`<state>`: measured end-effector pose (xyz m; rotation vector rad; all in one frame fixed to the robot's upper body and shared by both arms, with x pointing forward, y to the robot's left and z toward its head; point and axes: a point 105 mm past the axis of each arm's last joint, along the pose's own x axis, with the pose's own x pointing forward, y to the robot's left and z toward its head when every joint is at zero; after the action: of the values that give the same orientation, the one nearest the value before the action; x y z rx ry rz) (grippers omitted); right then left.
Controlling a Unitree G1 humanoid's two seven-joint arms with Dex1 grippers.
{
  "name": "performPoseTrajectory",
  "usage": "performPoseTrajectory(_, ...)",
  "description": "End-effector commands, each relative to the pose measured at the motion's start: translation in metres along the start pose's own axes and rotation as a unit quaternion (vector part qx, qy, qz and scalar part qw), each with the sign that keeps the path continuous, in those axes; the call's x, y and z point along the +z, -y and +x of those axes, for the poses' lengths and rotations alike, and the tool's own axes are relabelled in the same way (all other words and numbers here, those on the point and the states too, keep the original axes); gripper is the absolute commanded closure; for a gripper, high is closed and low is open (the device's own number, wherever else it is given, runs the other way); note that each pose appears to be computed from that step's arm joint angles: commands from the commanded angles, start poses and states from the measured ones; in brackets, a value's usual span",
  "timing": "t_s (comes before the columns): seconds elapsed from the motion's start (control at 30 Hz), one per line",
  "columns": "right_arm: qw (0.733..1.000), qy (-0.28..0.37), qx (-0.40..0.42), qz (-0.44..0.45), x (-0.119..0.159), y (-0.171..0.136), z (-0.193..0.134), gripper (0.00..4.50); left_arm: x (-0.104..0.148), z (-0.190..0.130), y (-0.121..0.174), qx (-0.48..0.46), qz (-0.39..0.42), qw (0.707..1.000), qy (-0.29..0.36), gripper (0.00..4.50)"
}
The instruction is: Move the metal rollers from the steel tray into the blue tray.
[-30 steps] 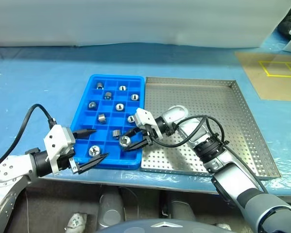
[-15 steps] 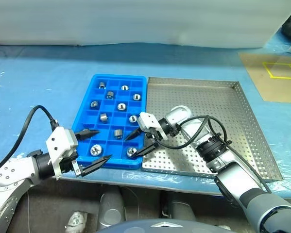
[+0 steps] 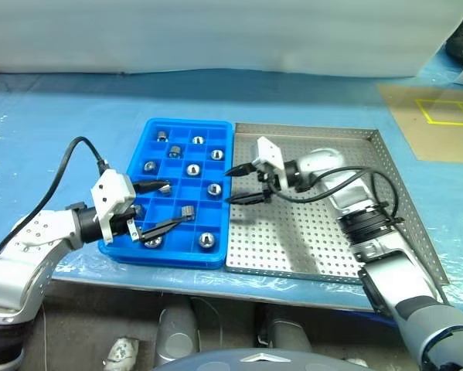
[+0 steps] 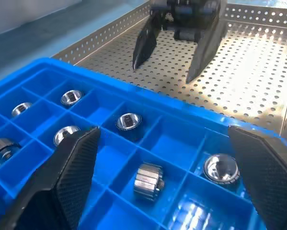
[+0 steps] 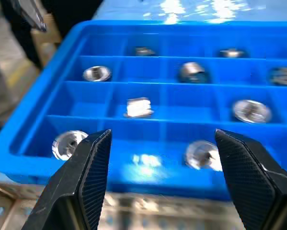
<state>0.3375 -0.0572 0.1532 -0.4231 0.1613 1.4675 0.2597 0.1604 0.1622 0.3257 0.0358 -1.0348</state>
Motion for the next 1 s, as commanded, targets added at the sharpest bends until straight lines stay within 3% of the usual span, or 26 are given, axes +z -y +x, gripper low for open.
performPoseTrajectory(0.03, 0.998, 0.013, -0.066, 0.004, 0.006, 0.009, -0.026, 0.99, -0.002, 0.019, -0.015, -0.019, 0.024, 0.999, 0.012, 0.00)
performPoseTrajectory(0.37, 0.966, 0.005, -0.253, 0.061, -0.024, 0.004, -0.075, 0.99, -0.022, 0.079, -0.032, -0.088, 0.033, 0.995, 0.026, 0.00)
performPoseTrajectory(0.57, 0.960, 0.005, -0.270, 0.069, -0.026, -0.004, -0.076, 0.99, -0.015, 0.083, -0.035, -0.100, 0.039, 0.993, 0.040, 0.00)
performPoseTrajectory(1.0, 0.953, 0.021, -0.298, 0.054, -0.016, 0.016, -0.075, 0.99, -0.009, 0.076, -0.046, -0.071, 0.045, 0.995, 0.049, 0.00)
